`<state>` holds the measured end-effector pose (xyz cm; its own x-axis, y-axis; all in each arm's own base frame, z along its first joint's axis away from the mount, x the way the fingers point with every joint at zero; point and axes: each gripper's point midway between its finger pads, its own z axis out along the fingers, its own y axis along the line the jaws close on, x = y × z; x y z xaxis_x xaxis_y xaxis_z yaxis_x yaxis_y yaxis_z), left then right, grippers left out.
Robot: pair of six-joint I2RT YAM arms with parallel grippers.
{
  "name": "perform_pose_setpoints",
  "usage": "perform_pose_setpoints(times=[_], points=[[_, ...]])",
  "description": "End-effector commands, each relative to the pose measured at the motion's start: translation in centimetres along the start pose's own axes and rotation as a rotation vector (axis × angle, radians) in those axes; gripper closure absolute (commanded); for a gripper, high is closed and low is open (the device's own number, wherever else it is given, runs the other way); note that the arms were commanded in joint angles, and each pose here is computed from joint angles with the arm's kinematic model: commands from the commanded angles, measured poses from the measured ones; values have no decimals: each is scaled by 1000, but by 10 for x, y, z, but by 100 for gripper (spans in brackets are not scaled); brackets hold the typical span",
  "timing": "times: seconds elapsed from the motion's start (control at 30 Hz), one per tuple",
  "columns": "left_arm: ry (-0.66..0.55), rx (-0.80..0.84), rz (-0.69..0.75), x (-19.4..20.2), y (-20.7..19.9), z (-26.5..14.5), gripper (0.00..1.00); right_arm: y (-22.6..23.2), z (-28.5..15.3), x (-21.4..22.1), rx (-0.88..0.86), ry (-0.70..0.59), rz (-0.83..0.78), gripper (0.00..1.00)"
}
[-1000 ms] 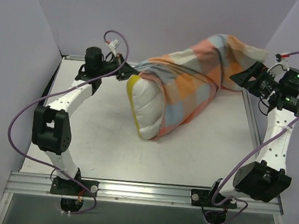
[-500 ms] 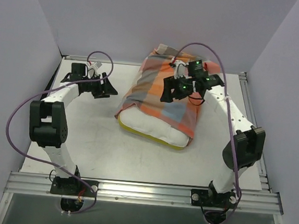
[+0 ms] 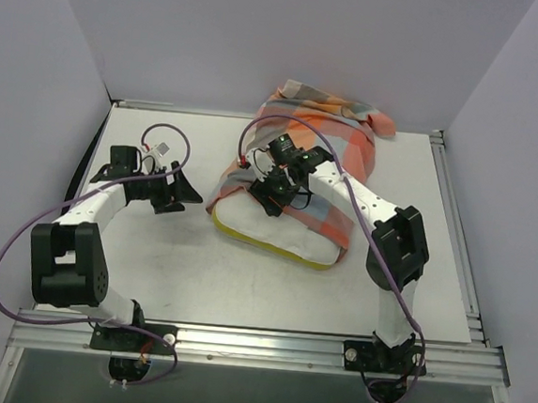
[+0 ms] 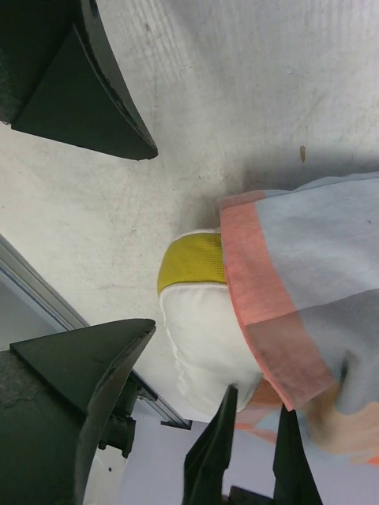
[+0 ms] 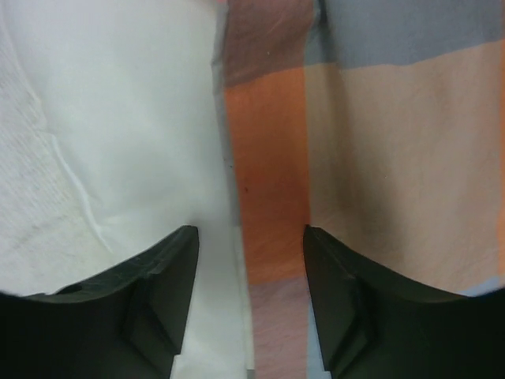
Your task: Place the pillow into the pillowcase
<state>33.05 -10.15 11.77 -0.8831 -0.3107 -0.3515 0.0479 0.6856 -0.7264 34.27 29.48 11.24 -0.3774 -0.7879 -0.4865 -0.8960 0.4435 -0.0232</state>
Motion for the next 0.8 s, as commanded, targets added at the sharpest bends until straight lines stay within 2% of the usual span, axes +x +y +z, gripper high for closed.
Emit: perform_pose_setpoints(times=[0.0,0.07,0.1,0.17,0.2,0.23,0.33,0.37,0.4,0.47,0.5,0.53,0.57,0.63,0.7,0.77], points=[[-65,54,42,-13,-19,-14,10,-14,-4,19,70,89,-66,52],[-72,52,47,-14,-19,-15,10,-18,-4,21,89,100,-79,59],[-78,48,43,-15,-17,-16,10,-19,-4,22,93,105,-87,69],[-84,44,41,-17,-16,-17,10,-19,-6,24,91,110,-102,83],[-86,41,36,-18,-14,-17,10,-17,-7,23,83,108,-108,94],[-95,39,35,-20,-13,-19,10,-15,-12,22,72,105,-112,99],[-111,36,31,-24,-11,-22,10,5,-29,16,-18,76,-92,100],[-116,38,28,-26,-12,-24,10,10,-47,-1,-36,21,-88,100],[-125,42,27,-27,-13,-27,10,38,-59,-13,-170,-41,-51,100],[-141,48,11,-29,-14,-30,10,91,-98,-13,-367,-80,-22,100],[-146,58,6,-29,-18,-33,10,138,-110,-11,-534,-99,-53,100],[-153,60,-7,-30,-17,-36,10,165,-126,0,-586,-98,-96,100],[-155,64,-29,-29,-18,-37,10,187,-114,37,-648,-2,-93,100],[-159,72,-40,-27,-21,-40,10,212,-103,68,-699,63,-153,100],[-157,75,-59,-22,-21,-40,10,211,-77,98,-724,181,-68,100],[-142,73,-63,-14,-19,-40,10,188,-49,106,-727,256,82,100]])
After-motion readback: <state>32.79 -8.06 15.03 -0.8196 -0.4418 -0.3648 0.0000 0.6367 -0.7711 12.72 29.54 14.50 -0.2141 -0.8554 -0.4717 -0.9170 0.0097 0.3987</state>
